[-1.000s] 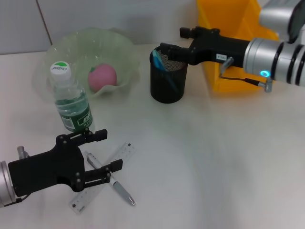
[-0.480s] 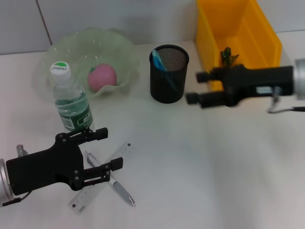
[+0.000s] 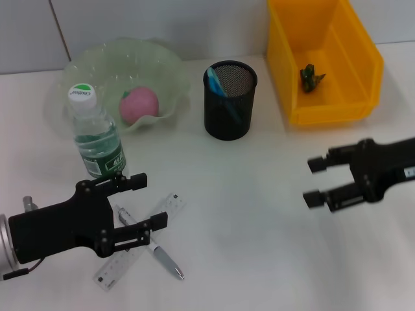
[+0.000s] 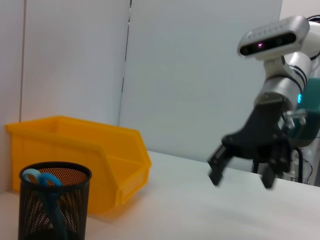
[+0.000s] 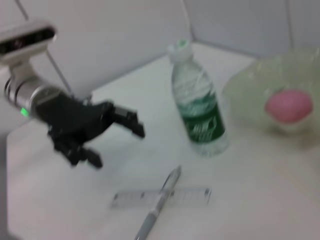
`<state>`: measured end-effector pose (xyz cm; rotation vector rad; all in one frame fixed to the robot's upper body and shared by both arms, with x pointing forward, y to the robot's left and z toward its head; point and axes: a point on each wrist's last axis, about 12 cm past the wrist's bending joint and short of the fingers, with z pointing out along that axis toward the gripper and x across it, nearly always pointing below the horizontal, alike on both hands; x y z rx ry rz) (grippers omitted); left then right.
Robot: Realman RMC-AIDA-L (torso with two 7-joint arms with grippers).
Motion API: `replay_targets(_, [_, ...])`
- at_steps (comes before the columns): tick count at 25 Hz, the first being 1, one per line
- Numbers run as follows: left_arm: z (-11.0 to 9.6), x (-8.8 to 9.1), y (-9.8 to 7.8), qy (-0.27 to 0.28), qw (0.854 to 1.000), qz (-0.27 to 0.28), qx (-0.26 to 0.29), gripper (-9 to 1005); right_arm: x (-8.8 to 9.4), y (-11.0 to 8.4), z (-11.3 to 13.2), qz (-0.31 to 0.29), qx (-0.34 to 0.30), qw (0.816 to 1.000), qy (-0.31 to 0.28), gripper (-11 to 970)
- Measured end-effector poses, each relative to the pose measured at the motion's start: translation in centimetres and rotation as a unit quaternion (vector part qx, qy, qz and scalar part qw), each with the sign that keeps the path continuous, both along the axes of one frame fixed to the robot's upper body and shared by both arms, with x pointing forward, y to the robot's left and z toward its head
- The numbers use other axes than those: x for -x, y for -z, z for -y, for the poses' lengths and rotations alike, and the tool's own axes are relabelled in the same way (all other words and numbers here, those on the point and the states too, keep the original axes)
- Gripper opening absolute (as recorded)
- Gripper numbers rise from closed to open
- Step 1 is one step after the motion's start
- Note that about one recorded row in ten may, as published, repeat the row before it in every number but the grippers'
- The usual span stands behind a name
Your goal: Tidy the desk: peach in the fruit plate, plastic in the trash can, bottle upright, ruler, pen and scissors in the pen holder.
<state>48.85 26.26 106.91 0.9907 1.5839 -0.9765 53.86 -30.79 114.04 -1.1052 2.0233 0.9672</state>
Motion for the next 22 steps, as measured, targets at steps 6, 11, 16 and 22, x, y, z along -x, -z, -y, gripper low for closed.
replay_targets(6, [0.2,-0.3,-0.2,0.002,1.000,-0.013,0.003,723,0.3,0.6,0.0,-0.016,0.021,1.000,-0.008,828])
replay_targets(11, [0.5,-1.0,-0.8,-0.001,0.999,-0.033,-0.008,718,0.4,0.4,0.3,-0.011,0.021,1.000,-0.011,825])
replay_targets(16, [1.6,-2.5,-2.6,0.006,0.993,-0.108,-0.056,714,-0.1,0.2,-0.1,-0.005,0.025,1.000,-0.018,823])
replay_targets(22, [5.6,-5.2,-6.2,-0.018,0.954,-0.208,-0.217,709,-0.4,0.0,0.0,-0.003,0.037,0.999,-0.018,820])
